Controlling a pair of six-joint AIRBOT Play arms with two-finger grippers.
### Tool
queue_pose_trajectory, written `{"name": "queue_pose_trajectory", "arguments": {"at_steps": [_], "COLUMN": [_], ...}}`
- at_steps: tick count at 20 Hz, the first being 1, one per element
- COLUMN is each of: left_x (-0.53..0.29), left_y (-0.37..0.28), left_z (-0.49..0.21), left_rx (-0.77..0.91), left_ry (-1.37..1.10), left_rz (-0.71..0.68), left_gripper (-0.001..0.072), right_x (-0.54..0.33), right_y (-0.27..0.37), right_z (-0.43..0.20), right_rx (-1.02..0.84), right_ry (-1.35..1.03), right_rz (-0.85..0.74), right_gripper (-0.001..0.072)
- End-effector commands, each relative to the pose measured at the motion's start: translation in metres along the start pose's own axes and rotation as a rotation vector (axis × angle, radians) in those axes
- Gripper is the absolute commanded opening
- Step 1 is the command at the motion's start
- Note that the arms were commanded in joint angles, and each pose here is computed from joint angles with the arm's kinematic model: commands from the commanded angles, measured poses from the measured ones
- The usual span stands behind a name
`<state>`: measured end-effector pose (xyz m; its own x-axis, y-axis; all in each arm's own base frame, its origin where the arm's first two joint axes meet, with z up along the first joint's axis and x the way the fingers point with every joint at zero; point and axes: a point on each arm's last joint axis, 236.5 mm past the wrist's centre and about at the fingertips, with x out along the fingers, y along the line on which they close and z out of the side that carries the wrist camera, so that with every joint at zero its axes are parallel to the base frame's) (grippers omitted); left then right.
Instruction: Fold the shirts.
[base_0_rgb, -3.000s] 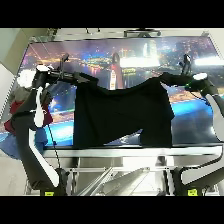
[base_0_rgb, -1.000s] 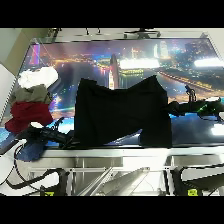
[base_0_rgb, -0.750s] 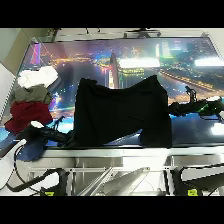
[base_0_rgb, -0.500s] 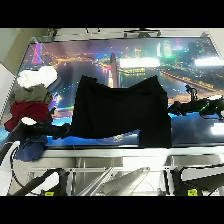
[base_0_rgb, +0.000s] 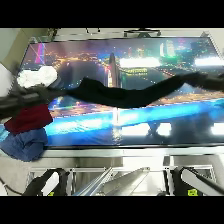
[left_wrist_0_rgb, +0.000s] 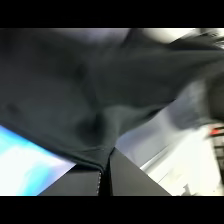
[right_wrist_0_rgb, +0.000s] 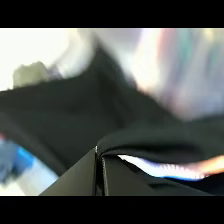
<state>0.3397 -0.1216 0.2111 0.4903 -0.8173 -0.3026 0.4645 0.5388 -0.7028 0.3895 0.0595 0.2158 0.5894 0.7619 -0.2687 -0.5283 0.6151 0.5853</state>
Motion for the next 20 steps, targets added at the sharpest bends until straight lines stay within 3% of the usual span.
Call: {"name": "queue_pose_trajectory", "arguments": {"at_steps": [1,5,8,11,16,20], "left_x": [-0.065,-0.148,-0.174,-0.185,-0.127,-0.054], "left_y": [-0.174,-0.289,-0.291,-0.246,-0.159,-0.124], "left_z": [0.071,0.093,0.107,0.113,0.09,0.078], "left_rx": [0.389,0.694,0.724,0.606,0.338,0.203], "left_ry": [-0.292,-0.541,-0.639,-0.634,-0.395,-0.238], "left_rz": [-0.305,-0.313,-0.136,-0.054,-0.199,-0.335], "left_gripper": [0.003,0.0031,0.003,0.003,0.003,0.003], "right_x": [-0.064,-0.167,-0.197,-0.17,-0.08,-0.067], "right_y": [0.148,0.277,0.295,0.237,0.131,0.113], "right_z": [0.087,0.133,0.13,0.131,0.091,0.085], "right_rx": [-0.428,-0.814,-0.924,-0.734,-0.363,-0.317], "right_ry": [-0.346,-0.763,-0.828,-0.686,-0.291,-0.245], "right_rz": [-0.05,-0.358,-0.521,-0.505,-0.276,-0.255], "right_gripper": [0.0027,0.0027,0.0028,0.0027,0.0026,0.0026]}}
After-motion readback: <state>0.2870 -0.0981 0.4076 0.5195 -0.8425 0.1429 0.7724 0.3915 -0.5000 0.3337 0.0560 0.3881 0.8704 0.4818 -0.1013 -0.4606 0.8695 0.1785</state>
